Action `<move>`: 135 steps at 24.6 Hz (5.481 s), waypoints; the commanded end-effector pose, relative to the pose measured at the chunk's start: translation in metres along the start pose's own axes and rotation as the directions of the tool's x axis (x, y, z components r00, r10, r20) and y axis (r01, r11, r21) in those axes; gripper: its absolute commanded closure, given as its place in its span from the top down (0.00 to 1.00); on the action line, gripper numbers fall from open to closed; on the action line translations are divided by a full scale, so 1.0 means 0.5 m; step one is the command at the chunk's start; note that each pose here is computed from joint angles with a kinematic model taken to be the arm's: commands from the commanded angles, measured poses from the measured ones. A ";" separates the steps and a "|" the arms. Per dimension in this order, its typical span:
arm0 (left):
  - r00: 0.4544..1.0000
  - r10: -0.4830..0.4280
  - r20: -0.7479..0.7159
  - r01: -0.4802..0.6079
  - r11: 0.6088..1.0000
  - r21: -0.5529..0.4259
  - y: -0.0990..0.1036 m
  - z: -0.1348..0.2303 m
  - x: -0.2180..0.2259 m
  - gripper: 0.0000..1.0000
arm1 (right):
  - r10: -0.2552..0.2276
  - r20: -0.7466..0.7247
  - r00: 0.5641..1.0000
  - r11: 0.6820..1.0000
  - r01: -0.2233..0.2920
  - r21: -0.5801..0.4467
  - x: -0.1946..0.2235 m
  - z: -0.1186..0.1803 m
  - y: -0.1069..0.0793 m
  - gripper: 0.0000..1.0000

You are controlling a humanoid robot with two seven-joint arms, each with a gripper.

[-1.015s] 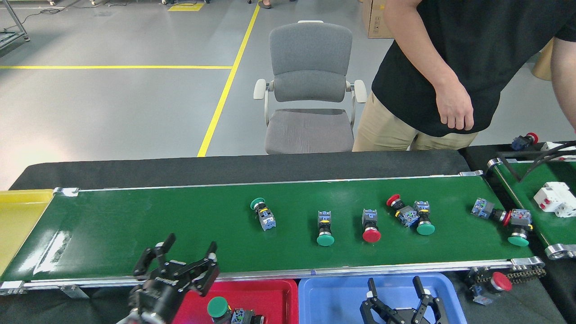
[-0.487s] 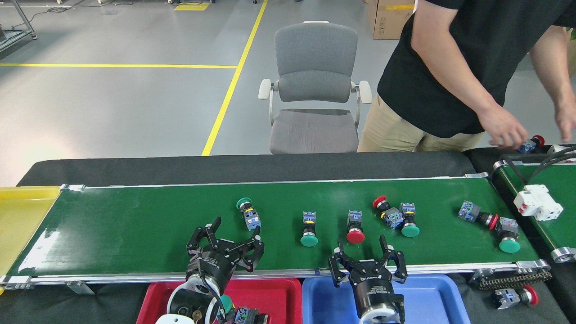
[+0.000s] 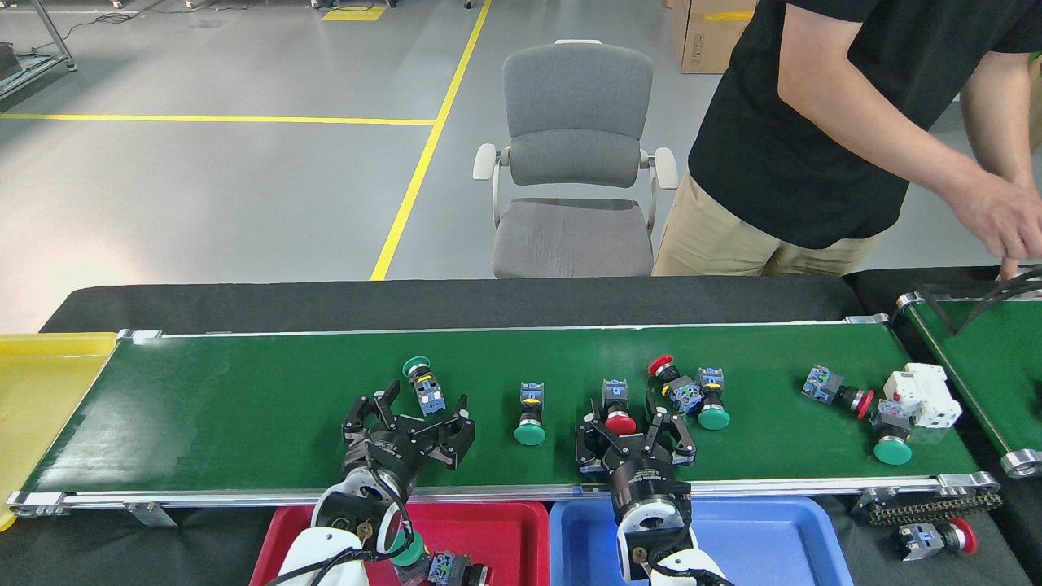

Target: Pick switch part from conveyor to tray

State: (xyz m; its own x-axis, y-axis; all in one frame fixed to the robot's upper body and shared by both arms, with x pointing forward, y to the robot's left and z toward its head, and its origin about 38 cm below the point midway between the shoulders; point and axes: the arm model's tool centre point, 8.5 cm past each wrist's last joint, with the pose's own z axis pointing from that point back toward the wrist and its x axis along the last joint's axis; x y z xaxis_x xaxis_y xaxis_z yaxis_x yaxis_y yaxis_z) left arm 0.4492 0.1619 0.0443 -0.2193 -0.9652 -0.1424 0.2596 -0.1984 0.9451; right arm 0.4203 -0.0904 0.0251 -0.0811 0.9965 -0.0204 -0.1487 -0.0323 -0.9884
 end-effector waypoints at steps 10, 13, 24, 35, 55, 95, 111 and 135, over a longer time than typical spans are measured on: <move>0.992 0.126 -0.003 -0.126 0.992 0.029 -0.007 0.006 -0.035 0.06 | 0.049 0.475 0.878 0.988 0.025 -0.150 0.096 0.207 -0.022 0.20; 0.992 0.107 0.071 -0.112 0.991 0.074 0.002 0.042 -0.015 0.03 | 0.036 0.552 0.833 0.986 0.061 -0.158 0.150 0.244 -0.023 0.99; 0.827 -0.119 0.549 0.033 0.986 0.165 -0.059 0.325 0.027 0.86 | -0.020 0.315 0.949 0.980 0.081 -0.183 0.002 0.250 -0.027 0.99; 0.926 -0.051 0.374 -0.009 0.988 0.157 -0.071 0.345 -0.111 1.00 | -0.086 -0.321 0.943 0.986 0.035 -0.162 -0.256 0.330 0.051 0.99; 1.000 -0.016 0.016 0.013 0.989 0.144 -0.078 0.259 -0.206 1.00 | -0.086 -0.280 0.956 0.993 0.060 -0.100 -0.202 0.056 0.023 0.94; 0.972 0.026 0.233 -0.056 0.991 0.121 -0.112 0.274 -0.162 0.11 | -0.034 0.149 0.988 0.953 0.077 -0.294 0.066 0.223 -0.074 1.00; 0.989 0.045 0.143 -0.066 0.987 0.144 -0.125 0.398 -0.209 1.00 | -0.048 -0.272 0.961 0.982 -0.004 -0.188 -0.189 0.235 0.014 1.00; 0.998 0.041 -0.045 -0.035 0.991 0.127 -0.048 0.168 -0.234 1.00 | -0.040 -0.078 0.996 0.999 0.039 -0.004 -0.005 -0.031 -0.034 0.90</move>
State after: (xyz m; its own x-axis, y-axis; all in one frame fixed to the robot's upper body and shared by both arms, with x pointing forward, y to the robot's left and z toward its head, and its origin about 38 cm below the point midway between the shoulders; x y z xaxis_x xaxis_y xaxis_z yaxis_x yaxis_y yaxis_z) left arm 0.3823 0.2903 0.0575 -0.1699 -0.9799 -0.1049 0.1585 -0.1323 0.9785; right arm 0.4295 -0.0951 0.0309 0.0011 1.0000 -0.0001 -0.1674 0.0001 -0.9859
